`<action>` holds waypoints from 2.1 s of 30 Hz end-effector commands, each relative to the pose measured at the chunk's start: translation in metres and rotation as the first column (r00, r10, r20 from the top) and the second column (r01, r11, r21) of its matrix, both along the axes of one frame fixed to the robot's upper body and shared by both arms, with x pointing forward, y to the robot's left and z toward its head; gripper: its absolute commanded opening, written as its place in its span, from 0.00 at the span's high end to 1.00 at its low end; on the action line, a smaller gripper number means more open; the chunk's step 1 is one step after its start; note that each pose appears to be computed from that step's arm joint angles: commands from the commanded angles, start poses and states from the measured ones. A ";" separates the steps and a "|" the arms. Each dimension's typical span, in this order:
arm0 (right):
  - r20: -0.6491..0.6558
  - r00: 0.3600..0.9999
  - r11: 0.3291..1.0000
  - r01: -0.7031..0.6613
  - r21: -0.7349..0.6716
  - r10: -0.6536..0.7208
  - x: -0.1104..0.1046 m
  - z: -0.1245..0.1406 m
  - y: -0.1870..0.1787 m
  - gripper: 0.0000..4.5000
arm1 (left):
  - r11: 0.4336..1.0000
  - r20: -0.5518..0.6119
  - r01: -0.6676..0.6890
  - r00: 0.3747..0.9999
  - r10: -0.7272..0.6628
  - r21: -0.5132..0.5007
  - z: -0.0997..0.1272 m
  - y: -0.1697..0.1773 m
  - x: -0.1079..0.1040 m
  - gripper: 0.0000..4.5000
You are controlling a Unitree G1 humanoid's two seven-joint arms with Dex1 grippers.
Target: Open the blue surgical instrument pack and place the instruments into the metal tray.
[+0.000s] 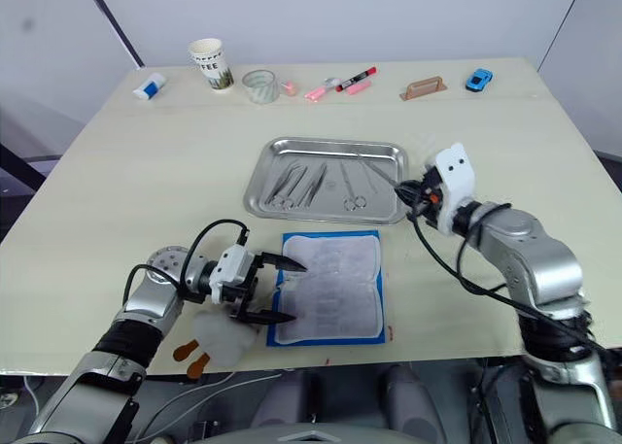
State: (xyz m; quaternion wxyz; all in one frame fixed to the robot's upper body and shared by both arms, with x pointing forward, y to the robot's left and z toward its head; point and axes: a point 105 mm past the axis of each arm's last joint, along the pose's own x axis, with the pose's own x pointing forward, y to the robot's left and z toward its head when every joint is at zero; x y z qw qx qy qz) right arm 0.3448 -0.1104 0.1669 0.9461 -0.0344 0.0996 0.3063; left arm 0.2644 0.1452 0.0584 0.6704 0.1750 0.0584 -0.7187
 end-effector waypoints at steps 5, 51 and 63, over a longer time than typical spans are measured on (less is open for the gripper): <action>-0.107 0.971 0.977 0.215 -0.009 -0.215 0.022 -0.008 0.013 0.99 | 0.998 -0.075 -0.013 0.997 0.018 0.068 -0.021 0.005 -0.008 0.00; -0.212 0.873 0.886 0.459 0.056 -0.439 0.047 -0.022 0.059 0.21 | 0.998 -0.084 -0.025 0.996 0.031 0.064 -0.027 0.005 -0.011 0.00; 0.013 0.956 0.947 0.287 0.145 -0.292 0.031 0.023 0.059 0.21 | 0.999 -0.073 -0.035 0.997 0.037 0.030 -0.017 0.004 -0.006 0.00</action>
